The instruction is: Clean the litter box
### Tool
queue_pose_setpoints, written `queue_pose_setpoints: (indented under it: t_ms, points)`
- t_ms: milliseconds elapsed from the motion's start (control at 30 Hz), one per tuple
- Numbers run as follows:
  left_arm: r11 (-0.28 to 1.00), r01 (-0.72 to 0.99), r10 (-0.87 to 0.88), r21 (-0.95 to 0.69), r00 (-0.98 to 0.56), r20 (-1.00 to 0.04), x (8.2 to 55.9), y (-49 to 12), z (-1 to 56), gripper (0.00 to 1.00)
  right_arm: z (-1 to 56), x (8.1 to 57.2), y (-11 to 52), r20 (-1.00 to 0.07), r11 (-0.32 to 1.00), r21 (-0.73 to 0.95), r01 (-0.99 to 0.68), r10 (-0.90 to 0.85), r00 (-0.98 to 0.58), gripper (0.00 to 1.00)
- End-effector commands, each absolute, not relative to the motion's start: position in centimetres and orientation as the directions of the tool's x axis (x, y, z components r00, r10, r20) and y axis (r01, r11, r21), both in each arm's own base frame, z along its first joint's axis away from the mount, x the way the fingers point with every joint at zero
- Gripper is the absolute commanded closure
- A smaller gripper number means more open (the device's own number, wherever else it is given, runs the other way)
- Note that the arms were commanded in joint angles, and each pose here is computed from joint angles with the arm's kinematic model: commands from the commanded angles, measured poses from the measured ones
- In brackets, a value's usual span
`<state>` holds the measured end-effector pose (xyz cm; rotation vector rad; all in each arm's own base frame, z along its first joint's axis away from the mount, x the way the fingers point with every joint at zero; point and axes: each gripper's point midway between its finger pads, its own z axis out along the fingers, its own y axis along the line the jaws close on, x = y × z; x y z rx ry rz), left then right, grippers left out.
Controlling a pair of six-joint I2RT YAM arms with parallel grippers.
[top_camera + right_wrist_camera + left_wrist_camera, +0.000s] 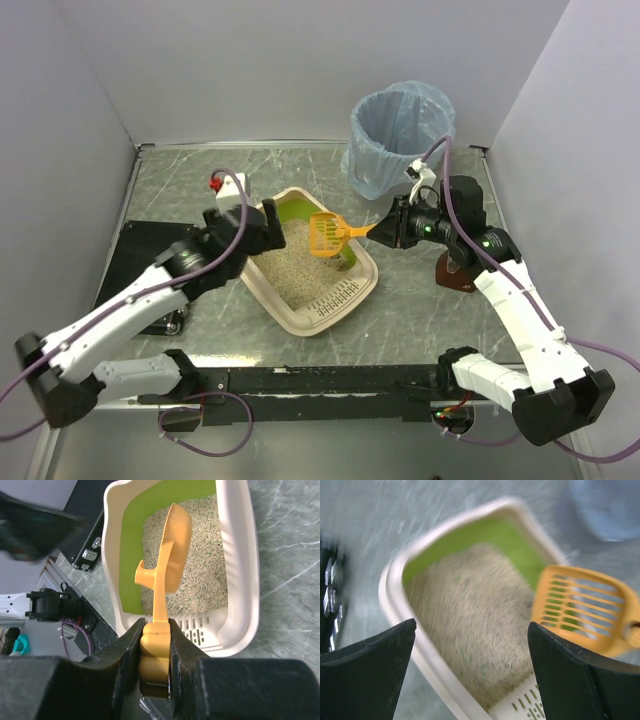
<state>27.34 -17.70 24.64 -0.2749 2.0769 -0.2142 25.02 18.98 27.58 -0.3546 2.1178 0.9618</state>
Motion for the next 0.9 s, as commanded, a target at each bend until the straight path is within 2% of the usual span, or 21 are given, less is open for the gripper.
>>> queue_pose_setpoints:
  t_ms: [0,33,67,133,167,200,233,267,300,367,400,567,633,767,867]
  points:
    - [0.932,0.362,0.088,-0.021,-0.283,-0.955,30.8,-20.5,29.5,0.03,28.7,24.1,18.8,-0.79,0.663,0.479,-0.575,0.04,-0.612,1.0]
    - [0.875,0.483,0.119,-0.027,-0.27,-0.956,31.4,-21.4,29.3,0.03,28.1,23.8,18.9,-0.785,0.654,0.487,-0.579,0.037,-0.618,1.0]
    - [0.85,0.526,0.132,0.026,-0.165,-0.978,33.0,-21.8,30.7,0.03,28.5,23.5,18.9,-0.791,0.645,0.491,-0.585,0.049,-0.61,1.0]
    - [0.76,0.649,0.188,0.042,-0.157,-0.969,35.4,-22.9,29.3,0.03,28.2,22.9,18.8,-0.784,0.643,0.495,-0.584,0.041,-0.619,1.0]
    - [0.734,0.674,0.217,0.085,-0.115,-0.969,36.9,-23.1,31.3,0.03,28.4,22.6,18.6,-0.79,0.645,0.487,-0.589,0.038,-0.612,1.0]
    - [0.718,0.694,0.297,0.053,-0.237,-0.925,38.7,-23.4,26.8,0.03,28.1,22.2,18.6,-0.782,0.645,0.493,-0.584,0.035,-0.622,1.0]
    - [0.723,0.689,0.334,0.053,-0.283,-0.899,40.2,-22.7,25.5,0.03,27.7,21.8,18.5,-0.777,0.641,0.498,-0.583,0.032,-0.629,1.0]
    - [0.742,0.662,0.361,0.108,-0.259,-0.896,42.4,-22.4,27.0,0.03,27.8,21.5,18.3,-0.782,0.646,0.493,-0.583,0.035,-0.622,1.0]
    - [0.75,0.657,0.435,0.084,-0.392,-0.811,43.4,-22.0,21.8,0.03,27.5,21.4,18.1,-0.779,0.658,0.491,-0.571,0.038,-0.626,1.0]
    - [0.709,0.696,0.502,0.112,-0.386,-0.774,44.9,-22.4,21.0,0.05,27.1,21.3,17.5,-0.783,0.684,0.477,-0.552,0.045,-0.621,1.0]
    - [0.705,0.702,0.528,0.101,-0.425,-0.735,45.5,-22.4,18.3,0.06,27.0,21.3,17.4,-0.784,0.688,0.475,-0.549,0.047,-0.619,1.0]
    - [0.681,0.73,0.551,0.058,-0.458,-0.697,45.6,-23.1,15.6,0.08,26.8,21.2,16.6,-0.787,0.72,0.445,-0.532,0.032,-0.616,1.0]
    - [0.664,0.745,0.528,0.06,-0.411,-0.743,45.7,-23.8,16.6,0.07,26.8,21.3,16.4,-0.79,0.729,0.44,-0.524,0.037,-0.612,1.0]
    - [0.681,0.731,0.489,0.043,-0.411,-0.77,44.8,-23.6,16.7,0.06,26.9,21.4,16.5,-0.792,0.73,0.439,-0.524,0.04,-0.609,1.0]
    - [0.719,0.693,0.474,0.047,-0.441,-0.762,45.0,-23.0,16.2,0.17,26.8,21.3,16.4,-0.792,0.731,0.439,-0.523,0.04,-0.61,1.0]
